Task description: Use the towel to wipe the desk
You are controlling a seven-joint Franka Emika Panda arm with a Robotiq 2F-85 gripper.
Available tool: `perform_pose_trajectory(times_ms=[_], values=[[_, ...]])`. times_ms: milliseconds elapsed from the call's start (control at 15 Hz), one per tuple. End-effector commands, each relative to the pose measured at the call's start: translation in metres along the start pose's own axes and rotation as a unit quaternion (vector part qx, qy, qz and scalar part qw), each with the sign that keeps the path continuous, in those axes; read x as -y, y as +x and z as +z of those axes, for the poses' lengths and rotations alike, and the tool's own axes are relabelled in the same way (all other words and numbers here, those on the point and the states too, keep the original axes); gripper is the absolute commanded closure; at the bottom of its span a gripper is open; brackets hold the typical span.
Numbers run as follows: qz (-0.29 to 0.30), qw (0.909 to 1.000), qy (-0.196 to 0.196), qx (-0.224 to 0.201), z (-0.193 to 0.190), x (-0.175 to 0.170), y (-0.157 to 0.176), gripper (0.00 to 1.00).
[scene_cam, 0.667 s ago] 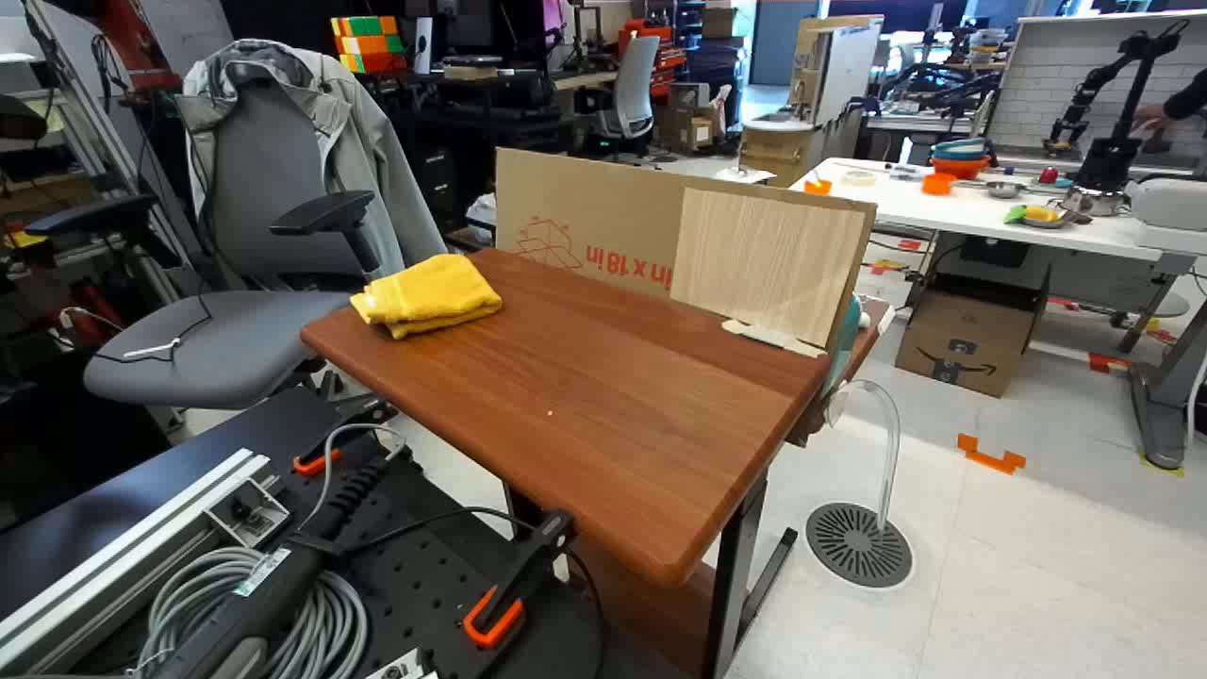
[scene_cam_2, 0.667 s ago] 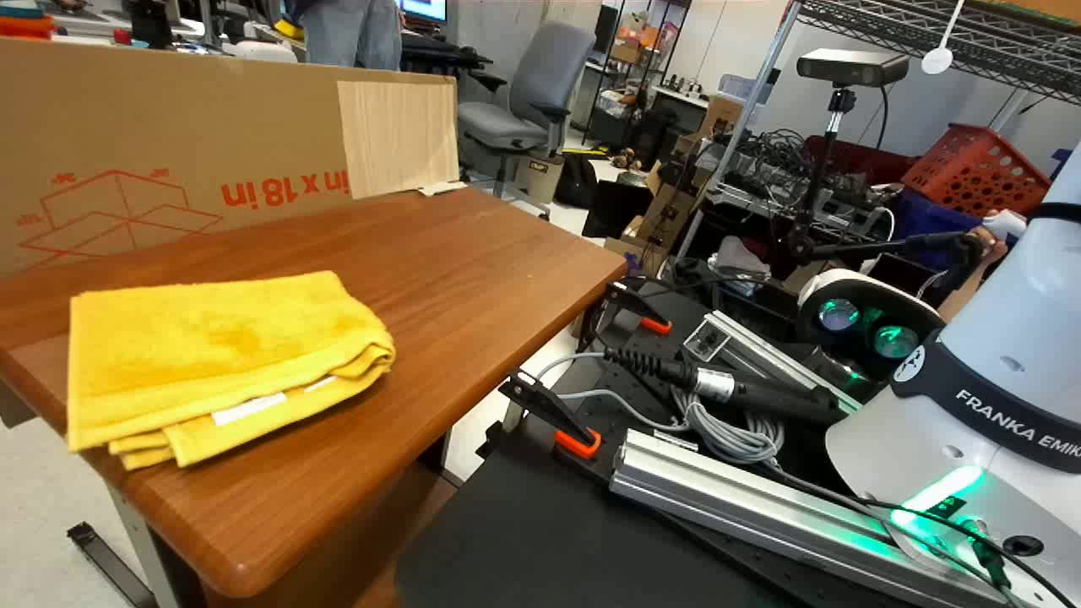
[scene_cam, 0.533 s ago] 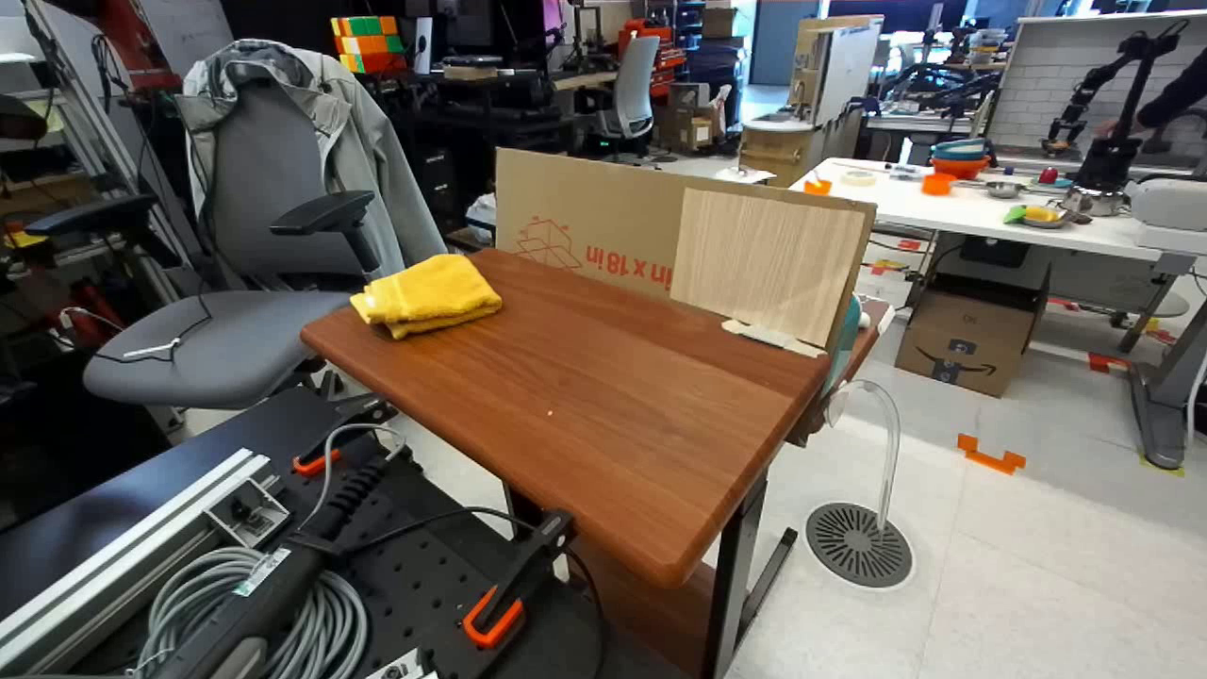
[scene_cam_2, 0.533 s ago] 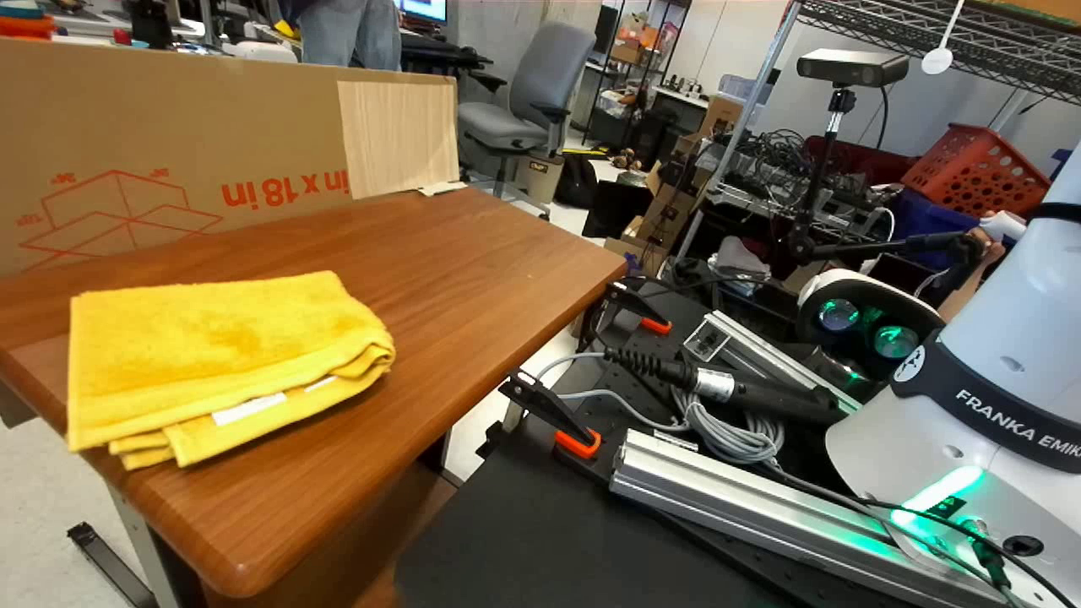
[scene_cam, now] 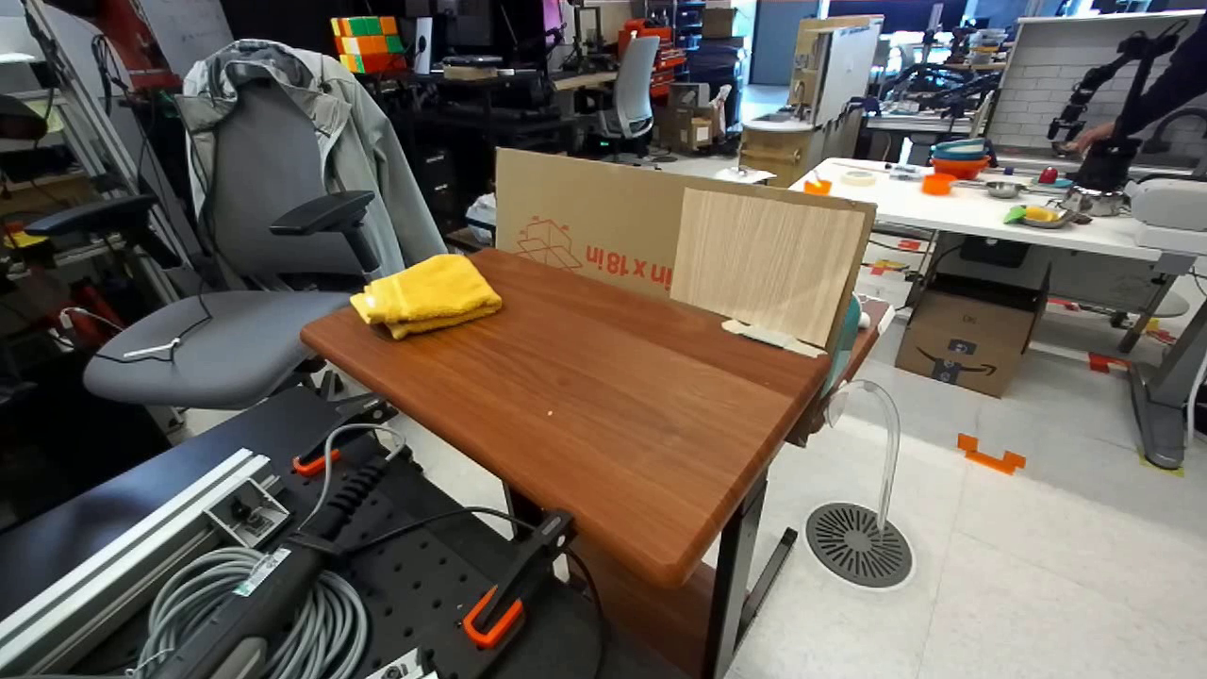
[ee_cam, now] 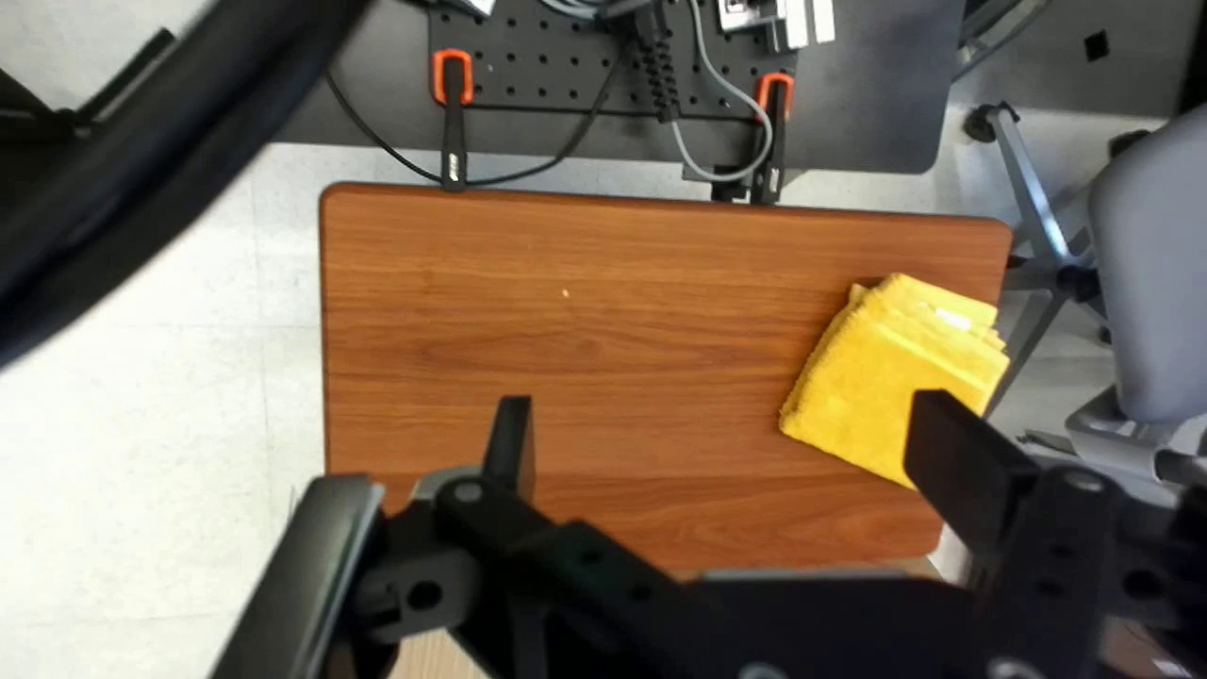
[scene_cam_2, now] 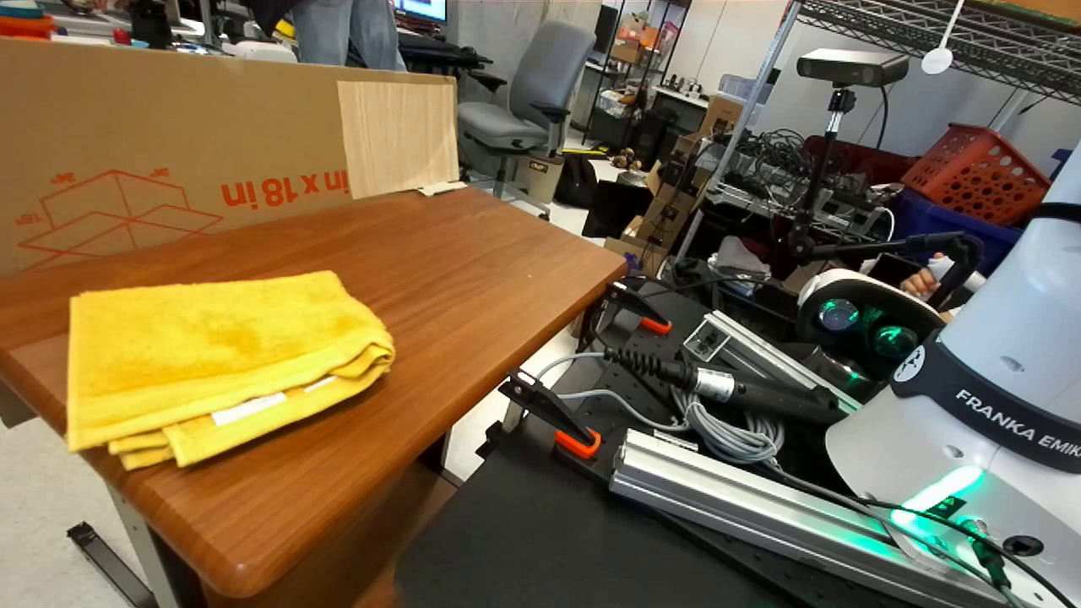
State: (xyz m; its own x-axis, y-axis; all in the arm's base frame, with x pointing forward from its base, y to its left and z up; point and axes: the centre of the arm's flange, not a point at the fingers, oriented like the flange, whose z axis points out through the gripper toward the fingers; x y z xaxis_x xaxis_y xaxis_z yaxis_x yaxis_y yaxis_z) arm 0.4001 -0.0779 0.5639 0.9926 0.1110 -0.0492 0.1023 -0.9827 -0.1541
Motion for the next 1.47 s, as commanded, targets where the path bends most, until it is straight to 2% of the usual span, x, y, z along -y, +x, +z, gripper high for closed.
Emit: perform_pose_trajectory(times_ms=[0, 133, 267, 467, 533, 600, 733, 933, 1133, 1400], values=[[-0.003, 0.9980, 0.031, -0.054, 0.037, 0.038, 0.040, 0.00], [-0.010, 0.9960, 0.028, -0.084, 0.066, 0.064, 0.061, 0.00], [-0.019, 0.9929, 0.005, -0.117, 0.102, 0.091, 0.083, 0.00], [-0.043, 0.9892, -0.029, -0.137, 0.154, 0.126, 0.098, 0.00], [-0.053, 0.9900, -0.035, -0.126, 0.169, 0.134, 0.096, 0.00], [-0.048, 0.9911, -0.019, -0.123, 0.143, 0.123, 0.090, 0.00], [-0.056, 0.9916, -0.023, -0.114, 0.169, 0.135, 0.092, 0.00], [-0.056, 0.9918, -0.023, -0.113, 0.170, 0.134, 0.093, 0.00], [-0.034, 0.9902, -0.005, -0.135, 0.183, 0.133, 0.105, 0.00], [-0.030, 0.9886, 0.008, -0.147, 0.224, 0.165, 0.119, 0.00]])
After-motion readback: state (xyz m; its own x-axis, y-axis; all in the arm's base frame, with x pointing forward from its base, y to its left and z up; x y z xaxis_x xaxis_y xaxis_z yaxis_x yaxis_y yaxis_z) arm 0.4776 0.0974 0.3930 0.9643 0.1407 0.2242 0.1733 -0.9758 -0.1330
